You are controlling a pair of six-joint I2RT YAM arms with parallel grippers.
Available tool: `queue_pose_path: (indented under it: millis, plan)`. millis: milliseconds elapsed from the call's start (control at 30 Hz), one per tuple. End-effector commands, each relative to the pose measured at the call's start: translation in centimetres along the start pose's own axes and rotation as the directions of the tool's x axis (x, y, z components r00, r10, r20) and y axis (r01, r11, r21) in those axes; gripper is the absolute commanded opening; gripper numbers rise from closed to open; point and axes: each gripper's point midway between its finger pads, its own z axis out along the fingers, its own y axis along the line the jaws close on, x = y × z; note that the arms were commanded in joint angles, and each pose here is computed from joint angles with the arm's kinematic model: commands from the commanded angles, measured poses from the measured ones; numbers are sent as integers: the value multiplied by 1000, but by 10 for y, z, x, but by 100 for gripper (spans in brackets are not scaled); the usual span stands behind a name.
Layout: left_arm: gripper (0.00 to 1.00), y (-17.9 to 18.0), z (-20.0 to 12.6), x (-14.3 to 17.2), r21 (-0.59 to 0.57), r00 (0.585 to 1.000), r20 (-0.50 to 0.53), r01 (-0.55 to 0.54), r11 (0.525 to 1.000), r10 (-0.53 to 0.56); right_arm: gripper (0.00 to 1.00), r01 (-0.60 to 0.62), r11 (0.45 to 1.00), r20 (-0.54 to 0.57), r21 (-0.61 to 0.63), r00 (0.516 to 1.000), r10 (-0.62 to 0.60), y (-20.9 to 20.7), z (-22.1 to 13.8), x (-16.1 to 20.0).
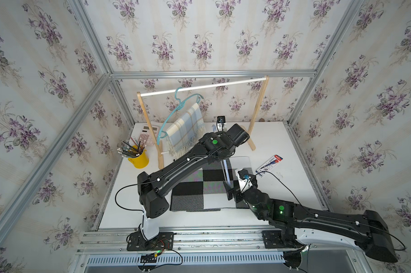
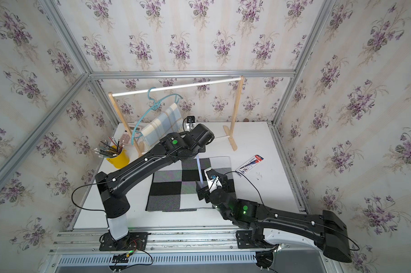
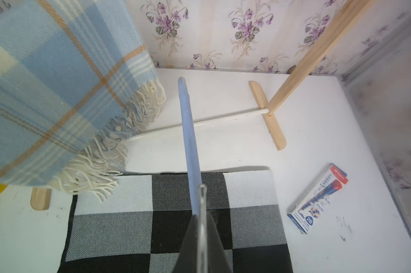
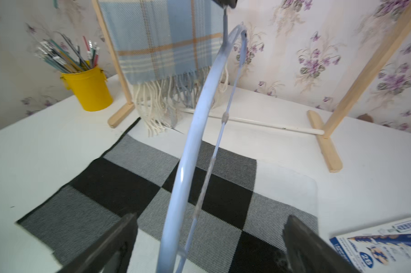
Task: Hang the scarf on the hanger
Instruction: Pick up the hanger from the clothesline, then hang the scarf on the hanger.
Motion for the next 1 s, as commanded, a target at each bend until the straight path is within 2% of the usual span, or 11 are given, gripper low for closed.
queue_pose_path:
  millis: [0,100,167,267,300,400,467,600,733,800,967]
  plan:
    - [0,-19,-12,-10,172,994,23,-113,979,110,100,-145,980,-109,-135,985,130,5,-13,7]
    - [0,-25,-25,-1,329,990,3,-136,934,143,100,-330,941,-148,-80,937,316,-24,-8,5]
    - [0,-25,-28,13,415,987,-12,-142,898,162,99,-486,874,-170,-2,861,479,-58,-1,17]
    - [0,-16,-26,36,494,987,-27,-125,861,159,97,-610,787,-165,98,770,617,-99,5,40]
    - [0,-13,-22,45,523,989,-43,-98,847,142,94,-653,744,-166,141,725,668,-116,8,55]
    - [0,3,-9,60,566,996,-71,-3,824,52,88,-713,667,-170,216,645,745,-142,12,90]
    - [0,16,-8,59,583,998,-61,56,811,-25,83,-726,636,-178,261,612,771,-152,17,112]
    - [0,34,9,63,578,990,-42,135,805,-136,78,-699,631,-206,338,599,774,-164,30,141]
    - [0,43,21,71,576,983,-28,163,801,-180,76,-675,641,-205,365,614,762,-173,40,147]
    - [0,50,30,78,548,980,-41,186,815,-196,74,-661,647,-213,380,619,756,-177,46,149]
    - [0,78,51,98,473,957,-69,280,835,-282,66,-653,657,-270,376,601,752,-175,61,156]
